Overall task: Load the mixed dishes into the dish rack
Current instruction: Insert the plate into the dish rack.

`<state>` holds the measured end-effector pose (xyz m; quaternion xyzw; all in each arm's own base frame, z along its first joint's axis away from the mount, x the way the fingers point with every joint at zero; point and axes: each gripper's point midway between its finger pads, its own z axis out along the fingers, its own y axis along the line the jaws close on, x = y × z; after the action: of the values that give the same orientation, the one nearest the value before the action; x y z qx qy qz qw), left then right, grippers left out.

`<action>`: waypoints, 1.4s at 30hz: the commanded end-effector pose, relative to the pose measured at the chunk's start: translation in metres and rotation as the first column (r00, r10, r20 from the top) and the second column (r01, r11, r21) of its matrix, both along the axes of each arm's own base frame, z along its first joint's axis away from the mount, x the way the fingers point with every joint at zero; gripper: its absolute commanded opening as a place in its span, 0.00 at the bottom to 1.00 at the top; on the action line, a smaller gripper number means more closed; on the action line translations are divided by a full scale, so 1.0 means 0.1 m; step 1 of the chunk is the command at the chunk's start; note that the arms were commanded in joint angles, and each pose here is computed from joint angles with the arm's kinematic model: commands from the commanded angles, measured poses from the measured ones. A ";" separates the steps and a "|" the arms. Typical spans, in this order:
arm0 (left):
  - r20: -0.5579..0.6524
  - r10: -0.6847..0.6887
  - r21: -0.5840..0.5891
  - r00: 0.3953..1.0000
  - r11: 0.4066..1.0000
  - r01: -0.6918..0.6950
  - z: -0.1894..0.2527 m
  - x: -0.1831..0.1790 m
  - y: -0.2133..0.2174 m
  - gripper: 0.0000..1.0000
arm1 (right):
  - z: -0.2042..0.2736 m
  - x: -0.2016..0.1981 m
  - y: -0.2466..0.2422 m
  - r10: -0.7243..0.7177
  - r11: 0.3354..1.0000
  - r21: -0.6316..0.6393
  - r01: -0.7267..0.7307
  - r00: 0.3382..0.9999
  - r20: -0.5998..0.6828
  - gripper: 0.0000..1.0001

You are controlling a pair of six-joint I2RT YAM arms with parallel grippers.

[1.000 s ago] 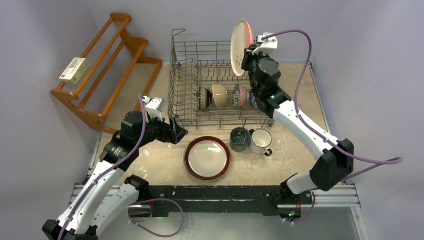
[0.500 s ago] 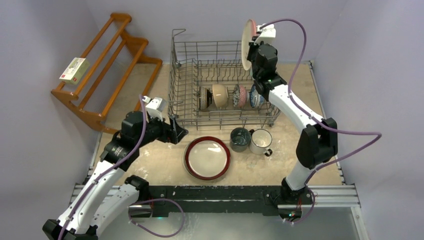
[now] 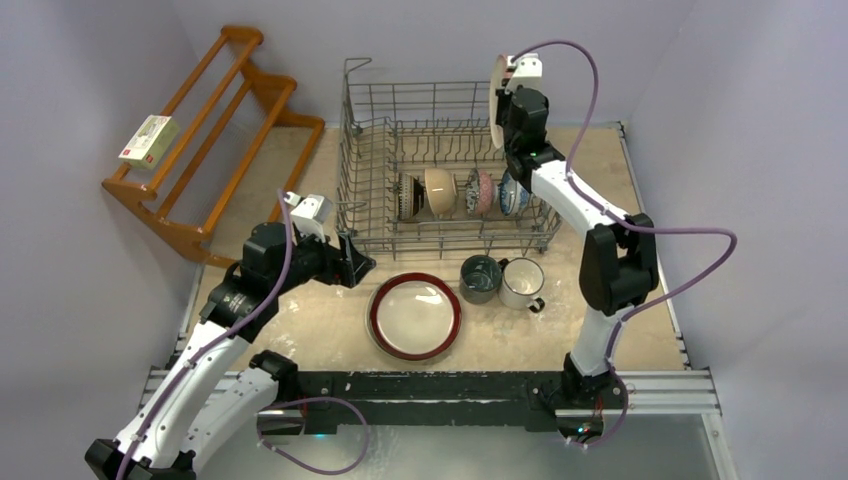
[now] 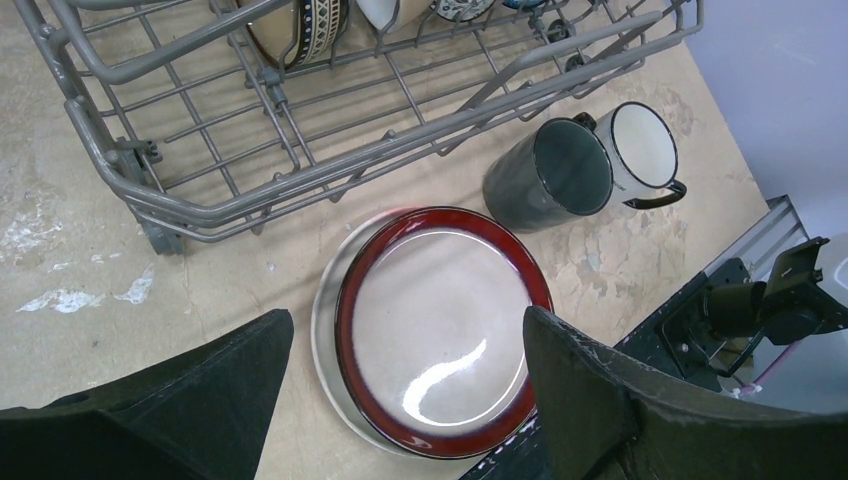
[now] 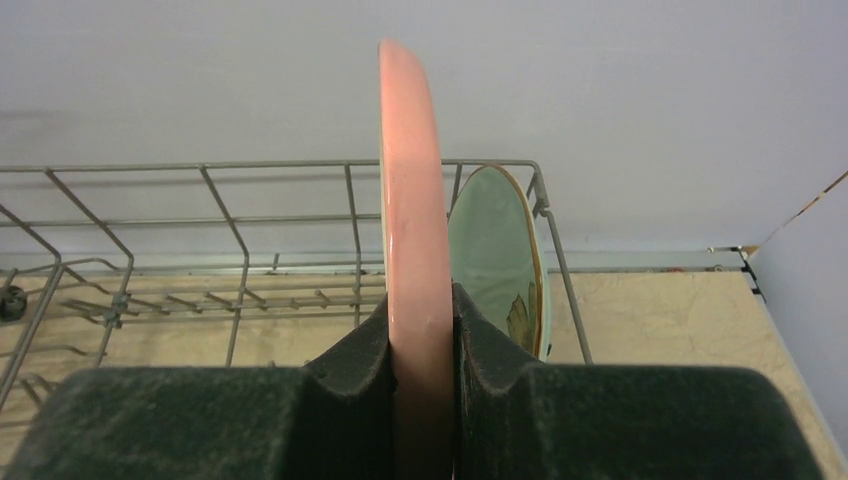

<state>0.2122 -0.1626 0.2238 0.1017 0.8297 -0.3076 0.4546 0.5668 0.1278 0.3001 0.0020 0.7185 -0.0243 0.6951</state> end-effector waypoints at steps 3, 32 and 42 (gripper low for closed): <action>0.036 0.003 -0.001 0.999 1.000 -0.003 0.05 0.05 -0.01 0.83 | 1.25 0.00 -0.11 -0.017 0.996 0.083 -0.011 0.943 0.332 0.00; 0.033 0.017 0.003 0.999 1.000 -0.017 0.04 0.07 0.02 0.83 | 0.42 0.35 0.04 0.036 0.999 0.026 -0.042 0.984 0.175 0.00; 0.034 0.021 0.003 0.999 1.000 -0.021 0.04 0.08 0.02 0.83 | 0.03 0.42 0.08 0.027 0.994 0.100 -0.035 0.996 0.081 0.00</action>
<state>0.2144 -0.1610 0.2221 0.0977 0.8320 -0.3023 0.4547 0.6028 0.1315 0.2413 -0.0162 0.7499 -0.0237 0.6609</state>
